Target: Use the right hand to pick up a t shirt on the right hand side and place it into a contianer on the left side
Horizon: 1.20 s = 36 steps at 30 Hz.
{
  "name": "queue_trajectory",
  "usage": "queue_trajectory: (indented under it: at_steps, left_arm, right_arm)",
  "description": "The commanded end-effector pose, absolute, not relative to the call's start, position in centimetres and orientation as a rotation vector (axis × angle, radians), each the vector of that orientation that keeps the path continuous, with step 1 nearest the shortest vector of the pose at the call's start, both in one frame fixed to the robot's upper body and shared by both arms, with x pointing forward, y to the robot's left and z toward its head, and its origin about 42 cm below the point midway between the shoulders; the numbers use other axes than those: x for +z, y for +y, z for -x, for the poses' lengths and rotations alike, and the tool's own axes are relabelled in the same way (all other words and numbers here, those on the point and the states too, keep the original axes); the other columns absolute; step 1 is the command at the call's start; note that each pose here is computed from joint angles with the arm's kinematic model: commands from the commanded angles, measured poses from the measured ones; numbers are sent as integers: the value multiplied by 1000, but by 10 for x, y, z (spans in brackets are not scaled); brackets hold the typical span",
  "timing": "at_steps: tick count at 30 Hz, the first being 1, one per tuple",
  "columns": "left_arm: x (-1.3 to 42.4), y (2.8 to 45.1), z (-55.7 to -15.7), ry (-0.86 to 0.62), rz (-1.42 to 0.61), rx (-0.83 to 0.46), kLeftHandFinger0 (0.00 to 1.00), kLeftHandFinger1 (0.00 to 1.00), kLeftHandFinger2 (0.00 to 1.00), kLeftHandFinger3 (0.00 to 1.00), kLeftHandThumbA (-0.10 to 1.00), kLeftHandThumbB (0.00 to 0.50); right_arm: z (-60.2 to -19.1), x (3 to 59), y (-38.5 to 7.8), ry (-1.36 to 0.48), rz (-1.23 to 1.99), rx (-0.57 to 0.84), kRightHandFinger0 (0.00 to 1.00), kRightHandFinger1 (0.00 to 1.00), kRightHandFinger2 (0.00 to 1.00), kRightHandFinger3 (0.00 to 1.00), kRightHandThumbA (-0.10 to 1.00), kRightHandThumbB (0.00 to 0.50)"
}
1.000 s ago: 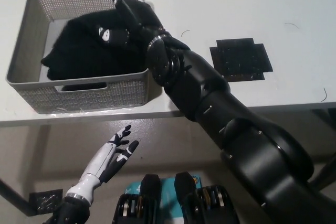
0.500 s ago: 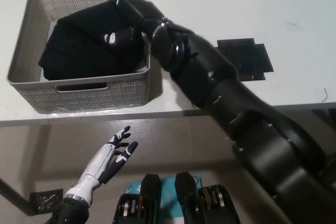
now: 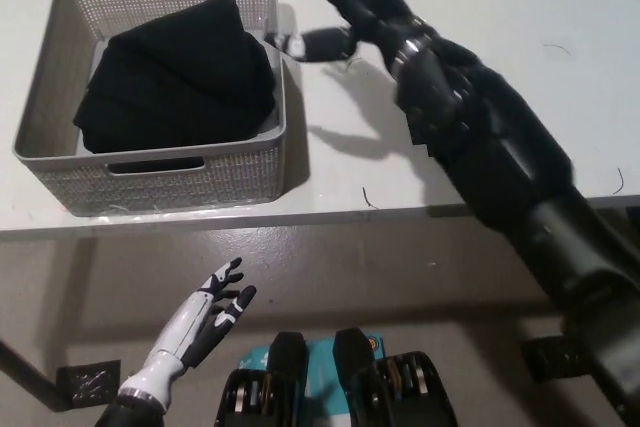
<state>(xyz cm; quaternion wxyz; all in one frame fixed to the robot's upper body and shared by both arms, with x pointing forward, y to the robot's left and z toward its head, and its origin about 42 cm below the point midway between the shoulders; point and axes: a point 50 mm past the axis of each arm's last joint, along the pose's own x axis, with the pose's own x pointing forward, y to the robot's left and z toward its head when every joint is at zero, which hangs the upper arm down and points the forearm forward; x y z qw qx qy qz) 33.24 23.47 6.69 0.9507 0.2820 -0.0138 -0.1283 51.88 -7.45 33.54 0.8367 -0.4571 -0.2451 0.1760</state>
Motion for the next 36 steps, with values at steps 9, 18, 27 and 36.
queue_trajectory:
  at_steps: [9,18,27,36]
  left_arm:
    - [77,266,-298,-100,-444,-130,741,861,999,1000,988,340]
    - [75,263,-280,-118,-418,-132,711,830,971,1000,1000,333]
    - [75,266,-286,-113,-388,-108,745,841,972,1000,1000,351]
    - [72,266,-288,-113,-364,-104,747,844,968,1000,1000,347]
  right_arm:
    - [-367,286,-233,-803,836,87,1000,1000,1000,1000,927,312]
    - [-292,182,-276,-609,751,11,1000,1000,1000,1000,821,251]
    - [-256,104,-289,-438,793,21,1000,1000,1000,1000,944,278]
    - [-238,59,-298,-304,811,56,1000,1000,1000,1000,931,266]
